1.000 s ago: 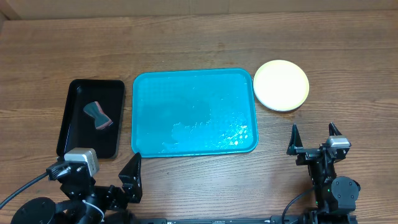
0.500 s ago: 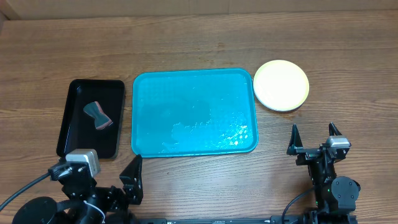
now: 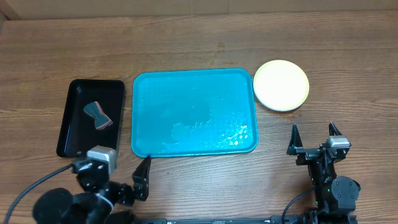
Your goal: Clean dirty plates on tray and stack at the side
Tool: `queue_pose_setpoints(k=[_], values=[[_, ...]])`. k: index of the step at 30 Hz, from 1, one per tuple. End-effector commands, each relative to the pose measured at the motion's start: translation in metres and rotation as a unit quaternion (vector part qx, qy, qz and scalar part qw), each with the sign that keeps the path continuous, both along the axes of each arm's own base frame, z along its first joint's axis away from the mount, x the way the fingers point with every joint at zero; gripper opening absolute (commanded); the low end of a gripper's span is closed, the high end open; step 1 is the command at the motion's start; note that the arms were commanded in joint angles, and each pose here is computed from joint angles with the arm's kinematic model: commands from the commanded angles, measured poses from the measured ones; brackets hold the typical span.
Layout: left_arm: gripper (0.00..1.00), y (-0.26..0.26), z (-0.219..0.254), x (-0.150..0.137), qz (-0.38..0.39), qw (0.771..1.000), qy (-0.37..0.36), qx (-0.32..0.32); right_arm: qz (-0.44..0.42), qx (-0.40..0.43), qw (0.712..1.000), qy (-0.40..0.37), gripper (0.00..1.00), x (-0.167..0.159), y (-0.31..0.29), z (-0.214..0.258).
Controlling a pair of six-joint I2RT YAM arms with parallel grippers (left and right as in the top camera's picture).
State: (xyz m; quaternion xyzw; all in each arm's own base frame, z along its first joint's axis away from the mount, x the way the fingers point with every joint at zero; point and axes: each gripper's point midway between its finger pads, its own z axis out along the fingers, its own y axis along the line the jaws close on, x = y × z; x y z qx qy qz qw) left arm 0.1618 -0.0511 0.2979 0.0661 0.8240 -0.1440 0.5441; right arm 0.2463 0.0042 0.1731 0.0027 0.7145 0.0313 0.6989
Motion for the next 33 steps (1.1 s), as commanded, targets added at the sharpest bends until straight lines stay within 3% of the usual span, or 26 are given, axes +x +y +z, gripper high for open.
queue_pose_setpoints(k=[1,8,12,16,21,33], values=[[1.0,-0.01,-0.02,0.007,-0.041,0.998,-0.049,0.022,-0.006,-0.002,1.0,-0.001,1.0,0.0,-0.002,-0.002],[1.0,-0.005,-0.044,0.036,-0.019,0.986,-0.168,0.011,-0.006,-0.002,1.0,-0.001,1.0,0.0,-0.002,-0.002],[1.0,0.024,-0.07,0.055,0.084,0.983,-0.148,-0.061,-0.006,-0.002,1.0,-0.001,1.0,0.0,-0.002,-0.002],[1.0,0.052,-0.089,0.066,0.18,0.967,-0.136,-0.116,-0.006,-0.002,1.0,-0.001,1.0,0.0,-0.002,-0.002],[1.0,0.065,-0.098,0.074,0.209,0.959,-0.159,-0.103,-0.006,-0.002,1.0,-0.001,1.0,0.0,-0.002,-0.002],[1.0,0.055,-0.132,0.085,0.165,0.972,-0.166,-0.028,-0.006,-0.002,1.0,-0.001,1.0,0.0,-0.002,-0.002]])
